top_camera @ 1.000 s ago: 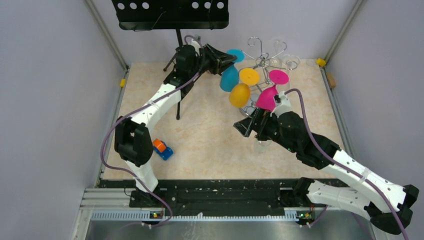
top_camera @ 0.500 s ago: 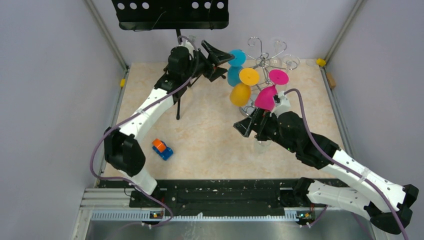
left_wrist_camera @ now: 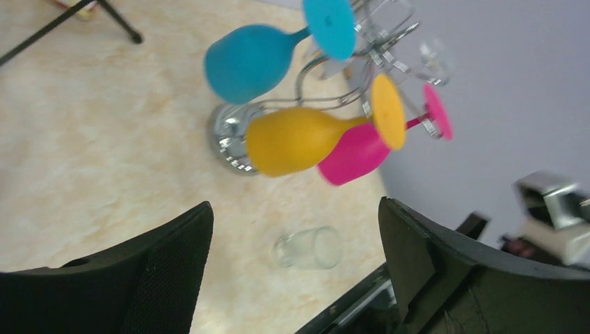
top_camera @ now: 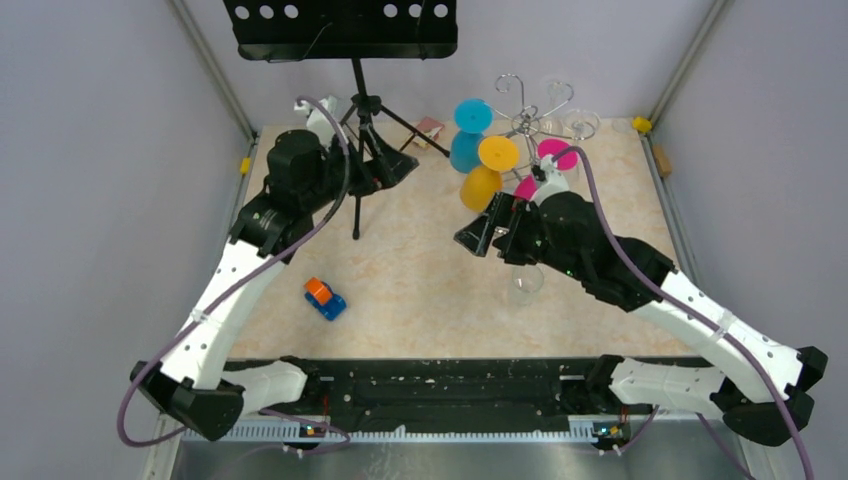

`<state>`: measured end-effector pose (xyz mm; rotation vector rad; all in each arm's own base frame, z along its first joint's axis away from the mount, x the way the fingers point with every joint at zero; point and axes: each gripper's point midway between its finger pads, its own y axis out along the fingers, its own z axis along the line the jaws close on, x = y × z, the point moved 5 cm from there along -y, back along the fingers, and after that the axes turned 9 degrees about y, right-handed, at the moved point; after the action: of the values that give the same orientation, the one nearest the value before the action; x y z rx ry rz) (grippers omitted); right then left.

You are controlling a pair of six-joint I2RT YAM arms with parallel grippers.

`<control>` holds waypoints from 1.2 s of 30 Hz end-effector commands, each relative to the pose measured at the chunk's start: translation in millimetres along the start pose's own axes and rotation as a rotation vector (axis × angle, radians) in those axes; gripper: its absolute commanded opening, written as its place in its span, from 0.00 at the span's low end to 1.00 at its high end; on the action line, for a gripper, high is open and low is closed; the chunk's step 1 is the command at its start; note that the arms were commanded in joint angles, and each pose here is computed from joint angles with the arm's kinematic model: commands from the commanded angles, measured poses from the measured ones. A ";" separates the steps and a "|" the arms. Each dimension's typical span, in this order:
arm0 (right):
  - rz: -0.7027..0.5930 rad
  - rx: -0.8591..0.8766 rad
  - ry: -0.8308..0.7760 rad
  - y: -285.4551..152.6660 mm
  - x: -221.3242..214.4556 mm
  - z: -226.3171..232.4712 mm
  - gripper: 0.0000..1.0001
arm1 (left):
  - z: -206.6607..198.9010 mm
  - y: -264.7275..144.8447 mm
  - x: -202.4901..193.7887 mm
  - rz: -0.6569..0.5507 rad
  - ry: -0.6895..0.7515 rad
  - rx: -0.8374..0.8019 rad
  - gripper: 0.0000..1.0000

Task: Place the wine glass upside down on the wine glass rack
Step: Turn the wine glass upside down at the wine rack, then adjust the wine rack at the center of the board.

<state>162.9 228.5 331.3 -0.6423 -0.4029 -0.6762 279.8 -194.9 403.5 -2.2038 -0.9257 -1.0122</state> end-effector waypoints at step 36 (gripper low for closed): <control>-0.484 -0.620 -0.287 53.7 227.2 16.9 0.89 | 92.6 -97.1 -151.4 0.431 0.167 0.272 0.84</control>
<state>357.2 181.4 458.5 -1.1429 -0.6738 -1.2940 176.7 -123.0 246.4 -1.9060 -0.4507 -0.7888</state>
